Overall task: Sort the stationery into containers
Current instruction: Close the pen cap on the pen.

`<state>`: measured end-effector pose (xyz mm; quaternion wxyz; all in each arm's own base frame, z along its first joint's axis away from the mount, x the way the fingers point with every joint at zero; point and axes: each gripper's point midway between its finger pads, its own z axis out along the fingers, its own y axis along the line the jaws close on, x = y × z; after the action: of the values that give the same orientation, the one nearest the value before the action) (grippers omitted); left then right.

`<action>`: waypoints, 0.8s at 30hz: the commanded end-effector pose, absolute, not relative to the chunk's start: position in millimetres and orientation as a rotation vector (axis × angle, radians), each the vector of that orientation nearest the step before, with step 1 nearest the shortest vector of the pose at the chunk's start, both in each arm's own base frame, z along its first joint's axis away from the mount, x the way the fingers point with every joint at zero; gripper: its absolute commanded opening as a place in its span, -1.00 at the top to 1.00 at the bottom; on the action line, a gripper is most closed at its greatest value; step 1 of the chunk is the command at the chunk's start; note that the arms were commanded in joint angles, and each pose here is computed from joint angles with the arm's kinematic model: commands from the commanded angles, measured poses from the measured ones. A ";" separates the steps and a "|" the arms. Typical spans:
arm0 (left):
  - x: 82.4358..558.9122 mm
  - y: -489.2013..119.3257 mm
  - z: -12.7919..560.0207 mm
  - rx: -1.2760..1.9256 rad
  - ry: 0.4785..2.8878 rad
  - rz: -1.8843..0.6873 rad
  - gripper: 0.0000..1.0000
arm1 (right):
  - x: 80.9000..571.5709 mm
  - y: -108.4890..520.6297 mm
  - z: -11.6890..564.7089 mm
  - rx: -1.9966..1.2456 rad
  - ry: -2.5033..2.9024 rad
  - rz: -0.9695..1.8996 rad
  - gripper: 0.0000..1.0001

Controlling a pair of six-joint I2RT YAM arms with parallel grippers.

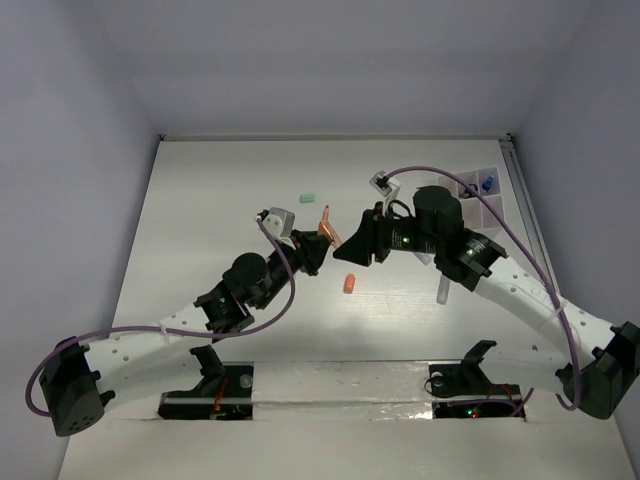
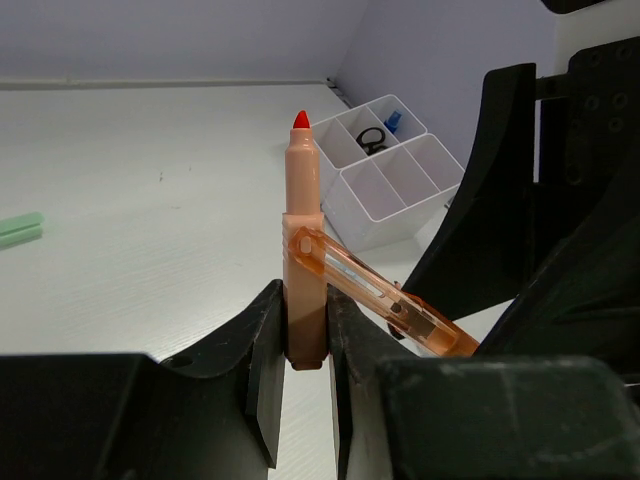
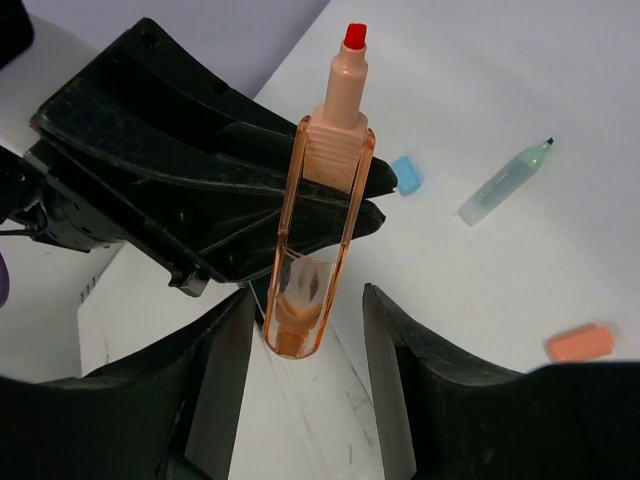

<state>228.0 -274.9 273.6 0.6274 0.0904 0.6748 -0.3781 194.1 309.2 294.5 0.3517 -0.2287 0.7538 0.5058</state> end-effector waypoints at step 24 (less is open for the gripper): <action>212.8 -280.0 274.9 0.350 1.501 -0.886 1.00 | 231.7 295.9 337.6 -0.600 1.998 0.980 0.94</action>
<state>227.4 -271.0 281.4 0.6442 0.1071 0.6612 -0.3691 208.7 301.1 315.1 0.3509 -0.2224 0.7984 0.4358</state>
